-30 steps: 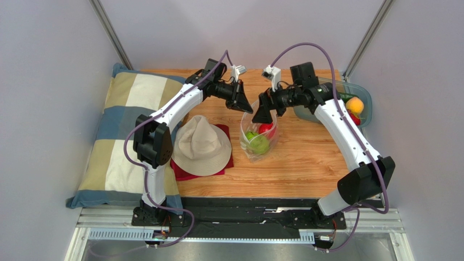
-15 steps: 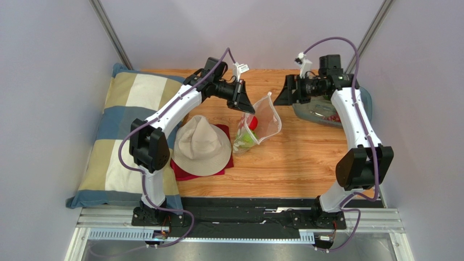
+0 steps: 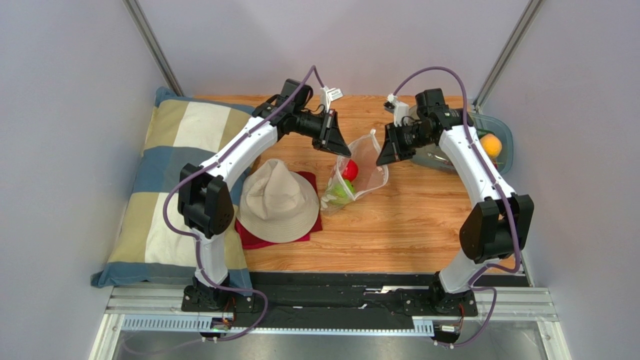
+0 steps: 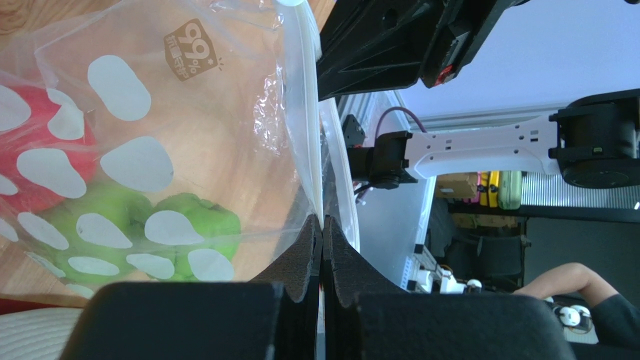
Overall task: Place the food in the zip-top bag and seal the zipper
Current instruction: Adjust the zipper food storage bag at the center of the board.
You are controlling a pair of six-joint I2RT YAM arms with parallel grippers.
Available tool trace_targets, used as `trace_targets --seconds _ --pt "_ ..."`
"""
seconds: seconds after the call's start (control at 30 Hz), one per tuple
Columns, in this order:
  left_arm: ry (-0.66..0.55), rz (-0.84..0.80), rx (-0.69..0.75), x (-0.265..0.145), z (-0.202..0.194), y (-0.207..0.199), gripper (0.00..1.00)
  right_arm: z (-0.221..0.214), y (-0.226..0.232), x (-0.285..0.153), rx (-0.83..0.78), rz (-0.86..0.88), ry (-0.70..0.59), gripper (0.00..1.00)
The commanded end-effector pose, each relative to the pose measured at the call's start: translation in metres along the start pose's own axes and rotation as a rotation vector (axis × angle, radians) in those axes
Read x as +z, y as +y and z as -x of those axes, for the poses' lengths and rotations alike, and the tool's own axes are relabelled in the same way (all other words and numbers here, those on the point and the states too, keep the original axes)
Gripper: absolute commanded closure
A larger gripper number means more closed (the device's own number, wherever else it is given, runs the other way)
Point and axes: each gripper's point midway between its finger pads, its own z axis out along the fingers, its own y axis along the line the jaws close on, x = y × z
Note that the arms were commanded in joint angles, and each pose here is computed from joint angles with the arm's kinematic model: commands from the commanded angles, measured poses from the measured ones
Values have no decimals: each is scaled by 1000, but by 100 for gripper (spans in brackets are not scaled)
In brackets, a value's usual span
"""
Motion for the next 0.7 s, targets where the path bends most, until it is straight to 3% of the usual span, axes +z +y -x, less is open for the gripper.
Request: trace_targets --seconds 0.0,0.13,0.2,0.4,0.67 --pt "-43 -76 153 -19 9 -43 100 33 37 -36 -74 60 -136 100" --pt "-61 -48 216 -24 6 -44 100 58 78 -70 -138 132 -306 100" --pt "-61 32 211 -20 3 -20 100 49 89 -71 -123 161 -323 100" --pt "3 90 94 -5 -3 11 100 -3 61 -26 -113 84 -119 100" --pt "2 107 90 -8 1 5 100 31 11 -35 -52 -34 -171 100"
